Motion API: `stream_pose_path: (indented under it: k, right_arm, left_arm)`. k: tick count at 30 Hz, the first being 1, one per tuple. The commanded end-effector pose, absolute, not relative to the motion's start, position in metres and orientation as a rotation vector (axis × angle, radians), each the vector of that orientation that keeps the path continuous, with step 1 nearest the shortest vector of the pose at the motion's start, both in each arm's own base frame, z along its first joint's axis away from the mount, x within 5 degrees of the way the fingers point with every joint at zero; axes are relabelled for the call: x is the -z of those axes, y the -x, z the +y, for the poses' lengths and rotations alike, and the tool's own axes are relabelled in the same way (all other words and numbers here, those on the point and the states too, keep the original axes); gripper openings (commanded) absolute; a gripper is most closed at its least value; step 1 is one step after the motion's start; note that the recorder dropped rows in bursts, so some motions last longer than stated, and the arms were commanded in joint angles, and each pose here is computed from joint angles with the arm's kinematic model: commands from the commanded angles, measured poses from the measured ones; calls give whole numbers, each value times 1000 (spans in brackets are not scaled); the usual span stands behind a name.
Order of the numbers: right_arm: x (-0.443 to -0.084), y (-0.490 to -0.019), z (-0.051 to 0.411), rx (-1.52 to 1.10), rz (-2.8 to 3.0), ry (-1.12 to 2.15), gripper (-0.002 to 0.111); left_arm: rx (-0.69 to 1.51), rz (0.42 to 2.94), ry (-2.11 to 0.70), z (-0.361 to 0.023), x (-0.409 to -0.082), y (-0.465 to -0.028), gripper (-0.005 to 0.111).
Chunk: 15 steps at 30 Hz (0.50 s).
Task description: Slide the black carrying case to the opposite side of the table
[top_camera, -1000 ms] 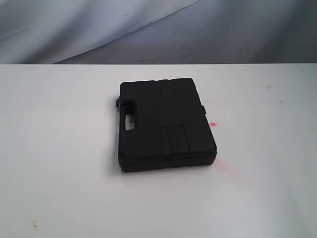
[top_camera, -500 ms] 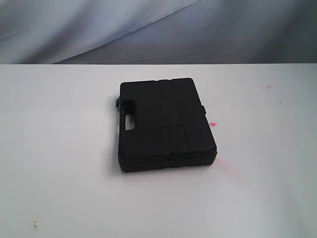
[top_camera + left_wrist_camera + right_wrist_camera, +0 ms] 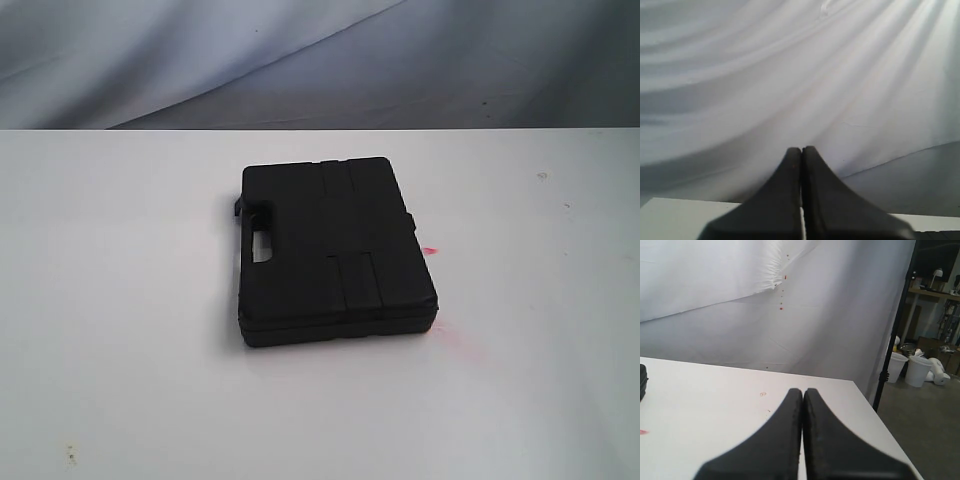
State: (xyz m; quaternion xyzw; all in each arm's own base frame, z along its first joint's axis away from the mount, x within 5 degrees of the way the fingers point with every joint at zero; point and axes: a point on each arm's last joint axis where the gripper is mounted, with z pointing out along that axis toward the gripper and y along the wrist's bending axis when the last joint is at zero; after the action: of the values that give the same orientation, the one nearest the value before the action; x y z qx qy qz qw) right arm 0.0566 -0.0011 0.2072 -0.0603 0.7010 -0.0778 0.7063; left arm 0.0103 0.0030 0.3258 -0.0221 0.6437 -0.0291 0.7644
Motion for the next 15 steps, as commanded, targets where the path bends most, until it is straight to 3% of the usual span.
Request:
stream_pose_path:
  k: [1, 6, 15]
  right_arm:
    - [-206, -56, -1, 173, 1559, 135, 0]
    - [-206, -56, -1, 173, 1559, 135, 0]
    - [-206, -56, -1, 173, 1559, 135, 0]
  left_arm:
    - [-38, 1423, -6, 6, -349, 11, 0]
    - [-83, 1591, -30, 7, -367, 9, 0]
    - [11, 1949, -216, -9, -383, -49, 0]
